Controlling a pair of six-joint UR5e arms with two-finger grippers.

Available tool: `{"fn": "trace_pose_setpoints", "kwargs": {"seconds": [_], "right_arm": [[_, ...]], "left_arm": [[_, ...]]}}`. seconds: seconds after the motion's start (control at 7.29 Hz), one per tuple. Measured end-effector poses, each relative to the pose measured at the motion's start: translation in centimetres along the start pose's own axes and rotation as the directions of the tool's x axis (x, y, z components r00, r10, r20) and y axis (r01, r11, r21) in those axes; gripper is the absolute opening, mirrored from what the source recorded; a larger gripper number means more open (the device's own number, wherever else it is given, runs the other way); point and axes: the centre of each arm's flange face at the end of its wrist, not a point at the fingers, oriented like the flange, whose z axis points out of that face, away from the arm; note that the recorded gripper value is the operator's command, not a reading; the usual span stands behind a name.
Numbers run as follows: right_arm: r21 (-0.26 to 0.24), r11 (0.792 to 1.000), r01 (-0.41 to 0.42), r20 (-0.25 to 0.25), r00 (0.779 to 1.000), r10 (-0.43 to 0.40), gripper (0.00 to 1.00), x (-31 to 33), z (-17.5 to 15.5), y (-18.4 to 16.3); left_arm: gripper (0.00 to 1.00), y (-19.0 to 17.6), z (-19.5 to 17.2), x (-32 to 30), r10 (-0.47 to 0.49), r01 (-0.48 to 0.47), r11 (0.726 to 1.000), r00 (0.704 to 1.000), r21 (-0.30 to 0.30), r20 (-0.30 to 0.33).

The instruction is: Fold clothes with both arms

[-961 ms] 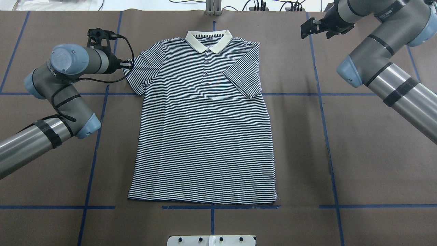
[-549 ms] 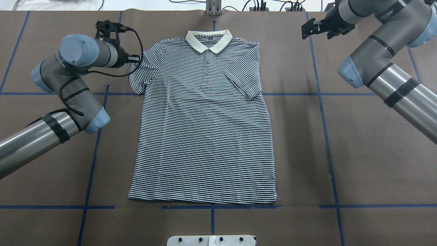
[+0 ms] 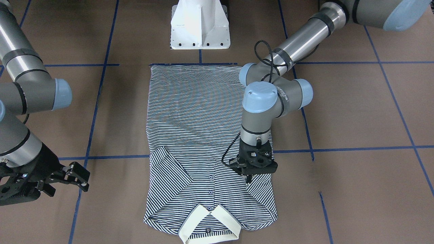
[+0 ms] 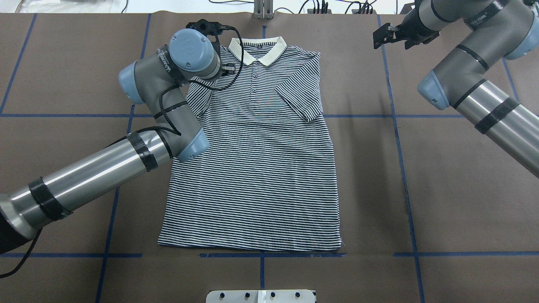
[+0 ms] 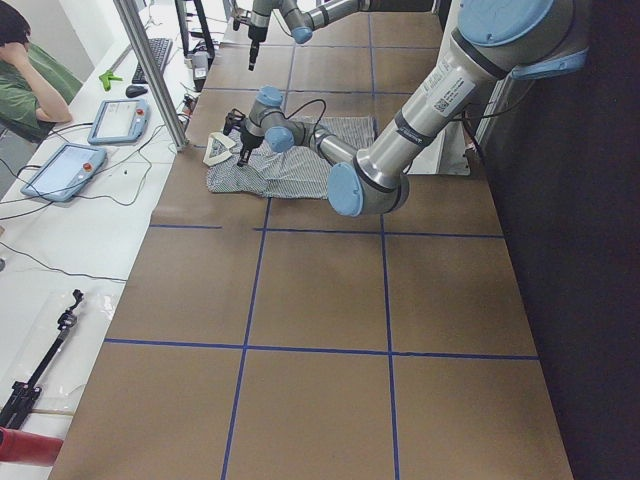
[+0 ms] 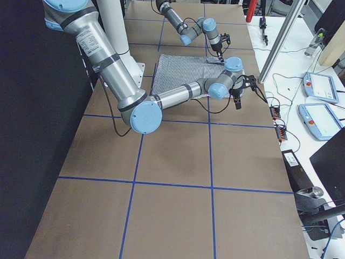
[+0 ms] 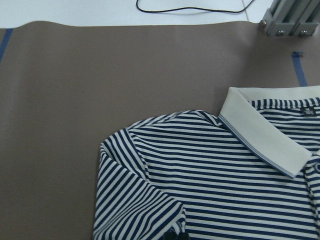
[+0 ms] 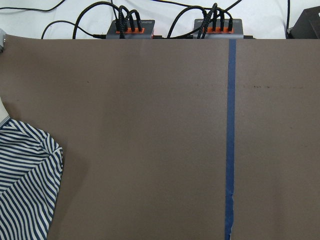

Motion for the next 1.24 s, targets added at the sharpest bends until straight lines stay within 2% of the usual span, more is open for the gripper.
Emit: {"fn": "trace_pose_setpoints", "kwargs": {"seconds": [0.14, 0.41, 0.55, 0.82, 1.1, 1.24], "right_arm": [[0.001, 1.0, 0.001, 0.002, 1.0, -0.001, 1.0, -0.1, -0.1, 0.0], [0.006, 1.0, -0.028, 0.012, 1.0, 0.028, 1.0, -0.9, -0.6, 0.0], [0.005, 0.998, -0.067, 0.026, 0.997, 0.067, 1.0, -2.0, -0.9, 0.5], [-0.016, 0.988, -0.151, 0.069, 0.986, 0.152, 1.0, -5.7, -1.1, 3.3], [-0.033, 0.974, -0.223, 0.095, 0.97, 0.225, 1.0, -11.5, -1.9, 10.0], [-0.05, 0.969, -0.242, 0.071, 0.967, 0.245, 1.0, -15.2, -3.4, 15.0]], "left_arm": [[1.0, 0.4, 0.3, 0.7, 0.006, -0.006, 1.0, 1.0, -0.001, 0.004], [1.0, 0.2, -0.7, 1.3, 0.091, -0.091, 0.996, 0.996, 0.007, -0.018], [1.0, 0.0, -2.0, 1.6, 0.131, -0.131, 0.991, 0.99, 0.005, -0.045], [1.0, 0.8, -5.0, -0.6, 0.181, -0.183, 0.983, 0.977, -0.005, -0.114], [1.0, 3.3, -9.1, -5.0, 0.199, -0.202, 0.979, 0.965, -0.004, -0.174], [1.0, 4.8, -11.1, -6.9, 0.201, -0.205, 0.979, 0.96, -0.002, -0.197]]}}
